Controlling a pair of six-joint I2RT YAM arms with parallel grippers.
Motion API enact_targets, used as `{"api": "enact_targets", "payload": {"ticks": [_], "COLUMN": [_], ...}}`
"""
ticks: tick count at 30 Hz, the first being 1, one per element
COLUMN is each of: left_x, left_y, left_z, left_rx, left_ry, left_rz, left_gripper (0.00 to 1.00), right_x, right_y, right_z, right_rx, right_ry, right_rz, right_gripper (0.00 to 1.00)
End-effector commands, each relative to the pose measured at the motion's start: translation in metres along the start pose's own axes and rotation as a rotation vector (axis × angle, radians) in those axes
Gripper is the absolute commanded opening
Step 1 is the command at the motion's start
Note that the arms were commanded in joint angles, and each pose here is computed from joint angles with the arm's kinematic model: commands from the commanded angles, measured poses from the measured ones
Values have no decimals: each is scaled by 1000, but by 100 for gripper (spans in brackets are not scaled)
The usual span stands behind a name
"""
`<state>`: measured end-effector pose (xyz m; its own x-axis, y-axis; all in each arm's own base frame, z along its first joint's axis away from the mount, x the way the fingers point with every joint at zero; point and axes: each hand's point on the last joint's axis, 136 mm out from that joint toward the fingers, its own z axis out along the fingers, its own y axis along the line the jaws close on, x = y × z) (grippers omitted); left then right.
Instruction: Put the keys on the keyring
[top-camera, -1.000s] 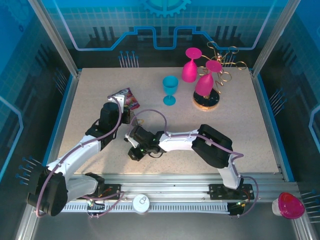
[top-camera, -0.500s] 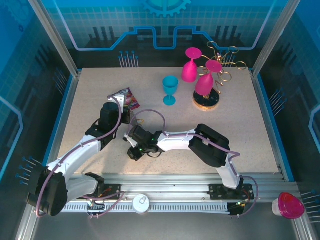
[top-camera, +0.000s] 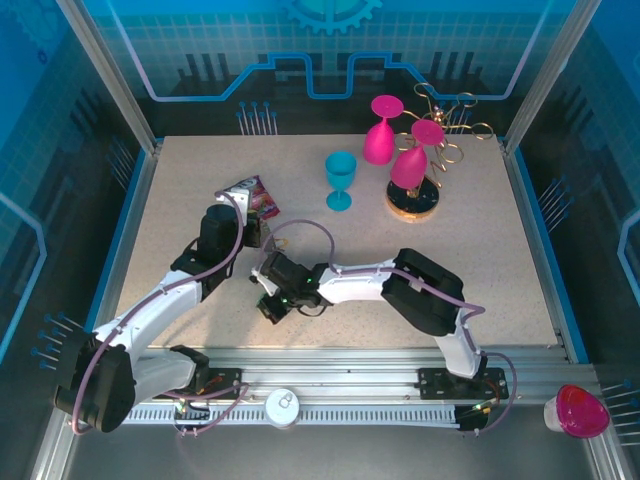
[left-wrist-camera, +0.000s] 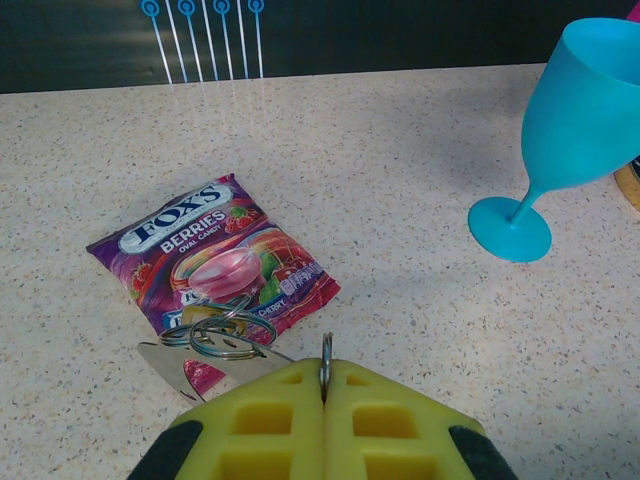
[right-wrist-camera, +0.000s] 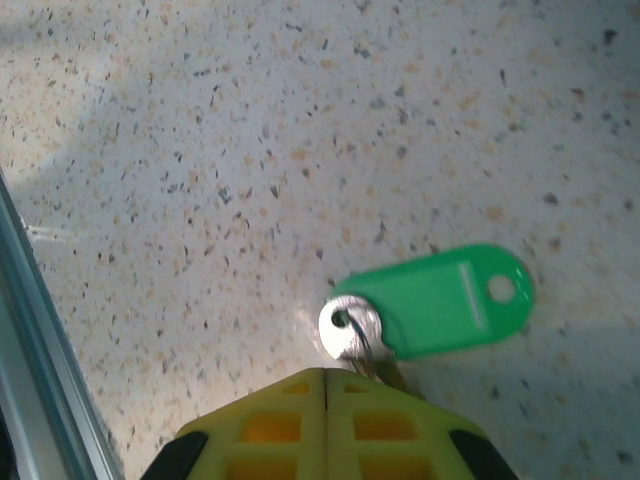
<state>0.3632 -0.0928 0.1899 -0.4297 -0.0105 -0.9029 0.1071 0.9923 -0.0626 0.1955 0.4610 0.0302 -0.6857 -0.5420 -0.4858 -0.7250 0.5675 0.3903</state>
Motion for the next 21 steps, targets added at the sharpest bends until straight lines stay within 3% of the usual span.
{"api": "enact_targets", "payload": {"ticks": [1, 3, 6, 21], "left_x": [-15, -15, -14, -15], "left_y": [0, -1, -1, -1], "left_z": [-3, -3, -3, -3], "left_rx": [13, 15, 14, 15], "left_ry": [-64, -65, -62, -66], "left_rz": [-12, -12, -9, -5], "left_gripper": [0, 0, 0, 0], "right_x": [-17, -18, -20, -19], "right_y": [-4, -8, -8, -9], "right_z": [-20, -18, -12, 13], "right_rx": [30, 46, 40, 25], "right_ry": [-60, -61, -57, -24], "right_rz": [-1, 8, 9, 7], "right_gripper": [13, 28, 34, 31]}}
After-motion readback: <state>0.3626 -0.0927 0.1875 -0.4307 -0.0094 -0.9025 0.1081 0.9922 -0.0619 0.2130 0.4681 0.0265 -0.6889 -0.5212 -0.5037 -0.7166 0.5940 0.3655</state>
